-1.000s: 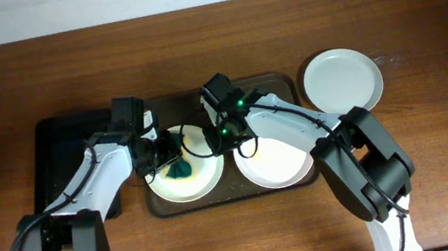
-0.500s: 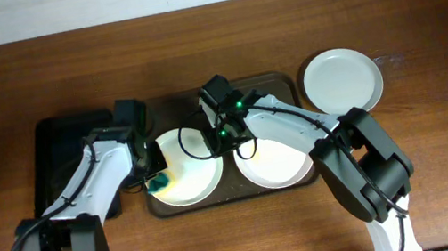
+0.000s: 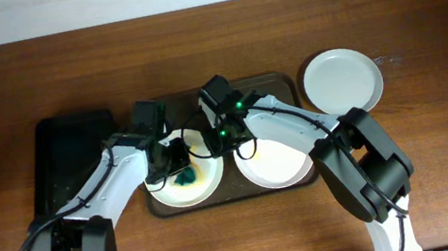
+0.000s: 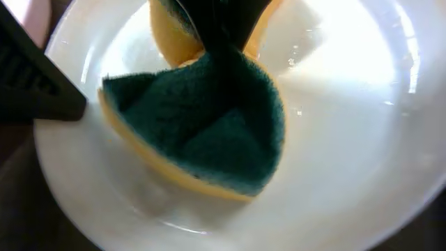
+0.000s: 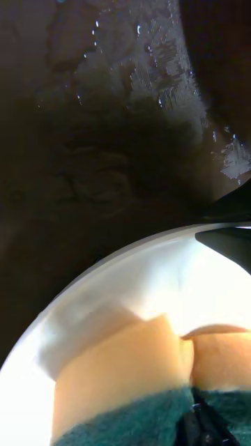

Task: Clean dirty plates on tray and stack at the side
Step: 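Lift the plate with the right gripper and stack it on the side plate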

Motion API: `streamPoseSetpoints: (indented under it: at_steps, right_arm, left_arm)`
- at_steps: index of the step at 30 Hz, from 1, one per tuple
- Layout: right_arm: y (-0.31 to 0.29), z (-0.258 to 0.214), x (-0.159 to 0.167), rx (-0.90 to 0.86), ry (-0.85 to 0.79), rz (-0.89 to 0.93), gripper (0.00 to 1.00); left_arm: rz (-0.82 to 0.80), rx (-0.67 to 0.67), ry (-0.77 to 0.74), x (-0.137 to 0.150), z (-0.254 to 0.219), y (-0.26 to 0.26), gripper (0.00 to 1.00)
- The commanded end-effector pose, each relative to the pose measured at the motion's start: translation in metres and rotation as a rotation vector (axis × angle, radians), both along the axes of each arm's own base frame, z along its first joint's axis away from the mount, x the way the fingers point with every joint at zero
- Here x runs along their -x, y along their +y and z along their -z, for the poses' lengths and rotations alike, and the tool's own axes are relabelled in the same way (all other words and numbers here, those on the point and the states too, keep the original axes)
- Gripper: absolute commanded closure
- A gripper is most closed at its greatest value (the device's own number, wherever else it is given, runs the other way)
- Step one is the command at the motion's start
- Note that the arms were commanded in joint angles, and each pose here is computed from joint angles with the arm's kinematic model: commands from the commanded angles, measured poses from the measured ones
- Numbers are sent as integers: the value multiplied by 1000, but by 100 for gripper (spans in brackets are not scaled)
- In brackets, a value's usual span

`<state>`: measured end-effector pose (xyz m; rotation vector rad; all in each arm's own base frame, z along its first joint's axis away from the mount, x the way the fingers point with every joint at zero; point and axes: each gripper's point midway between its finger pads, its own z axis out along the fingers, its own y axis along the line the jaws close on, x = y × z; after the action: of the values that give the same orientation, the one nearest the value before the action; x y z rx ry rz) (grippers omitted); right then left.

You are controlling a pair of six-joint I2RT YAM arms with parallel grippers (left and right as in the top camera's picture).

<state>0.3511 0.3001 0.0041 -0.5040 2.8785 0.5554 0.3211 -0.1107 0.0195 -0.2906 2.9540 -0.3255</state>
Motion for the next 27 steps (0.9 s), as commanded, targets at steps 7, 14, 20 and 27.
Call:
streamPoseSetpoints:
  at_steps: [7, 14, 20, 27]
  right_arm:
    - [-17, 9, 2, 111, -12, -24, 96]
    - [-44, -178, -39, 562, -475, -56, 96]
    - [1, -307, 4, 1077, -1015, -282, 96]
    - [13, -335, 21, 1232, -1131, -317, 96]
  left_arm:
    - [-279, -463, -165, -3, -87, 112, 100]
    - [-429, -154, -300, 13, -151, 155, 100]
    - [-496, -140, -259, 23, -146, 173, 100]
    - [-494, -140, -255, 24, -146, 172, 100]
